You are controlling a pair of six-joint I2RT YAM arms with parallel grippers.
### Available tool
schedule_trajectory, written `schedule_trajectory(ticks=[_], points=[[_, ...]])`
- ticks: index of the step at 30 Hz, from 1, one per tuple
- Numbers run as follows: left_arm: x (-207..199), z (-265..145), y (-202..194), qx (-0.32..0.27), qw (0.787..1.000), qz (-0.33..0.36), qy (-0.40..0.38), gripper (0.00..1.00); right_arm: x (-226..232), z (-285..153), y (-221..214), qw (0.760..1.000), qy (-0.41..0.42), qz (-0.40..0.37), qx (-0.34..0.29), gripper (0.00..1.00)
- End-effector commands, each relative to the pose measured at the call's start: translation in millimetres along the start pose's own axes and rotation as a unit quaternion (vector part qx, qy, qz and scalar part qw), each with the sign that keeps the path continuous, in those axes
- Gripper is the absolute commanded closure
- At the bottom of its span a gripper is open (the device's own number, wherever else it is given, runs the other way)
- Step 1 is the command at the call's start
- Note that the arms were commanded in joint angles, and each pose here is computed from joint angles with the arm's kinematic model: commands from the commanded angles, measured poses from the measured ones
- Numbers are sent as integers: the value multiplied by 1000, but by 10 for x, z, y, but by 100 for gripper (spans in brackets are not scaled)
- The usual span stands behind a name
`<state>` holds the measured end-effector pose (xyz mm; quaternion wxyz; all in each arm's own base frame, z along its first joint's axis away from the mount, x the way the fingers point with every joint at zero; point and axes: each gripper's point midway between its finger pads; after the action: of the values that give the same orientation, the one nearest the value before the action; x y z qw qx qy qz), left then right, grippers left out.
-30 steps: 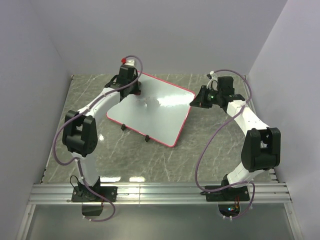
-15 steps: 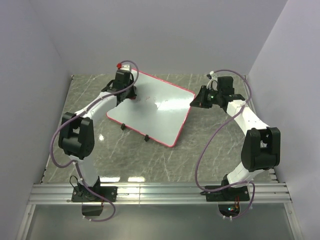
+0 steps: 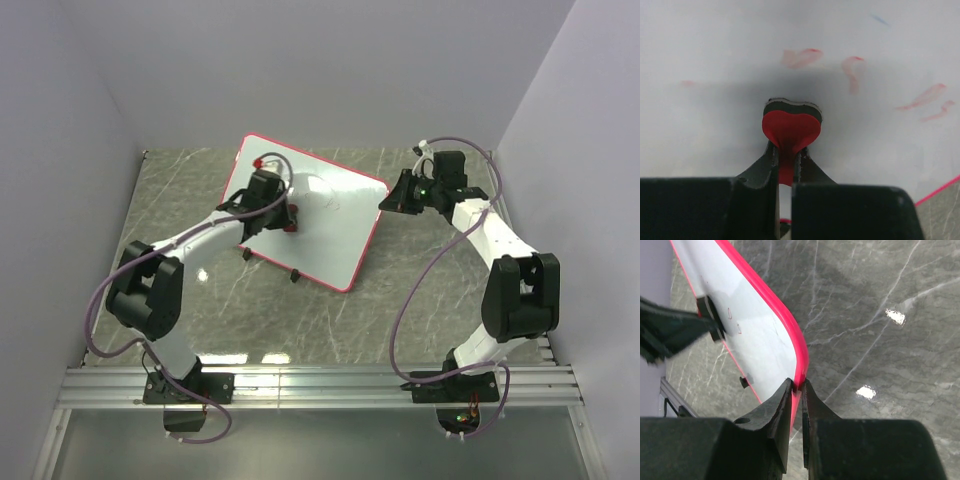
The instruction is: Erase the whiteboard
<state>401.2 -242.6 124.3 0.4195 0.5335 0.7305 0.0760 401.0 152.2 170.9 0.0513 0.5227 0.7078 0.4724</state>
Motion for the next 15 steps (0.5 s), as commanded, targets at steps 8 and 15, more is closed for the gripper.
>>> schedule_trajectory(ticks=[8,15], points=[[979,-64,492,-43,992,-70,91,100,358,-43,103,998,32,-41,-17,95],[443,0,364,-19,998,-56,36,100,515,-73,23,998,41,-47,-11,95]])
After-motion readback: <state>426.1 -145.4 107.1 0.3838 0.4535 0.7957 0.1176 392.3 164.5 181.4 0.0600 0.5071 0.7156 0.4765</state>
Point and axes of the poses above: each gripper's point midway between its finger pads, its own z axis out along the fingers, its own x axis along the line the jaws close on, y = z × x, and after that the axes turned 15 degrees about -z, right-handed
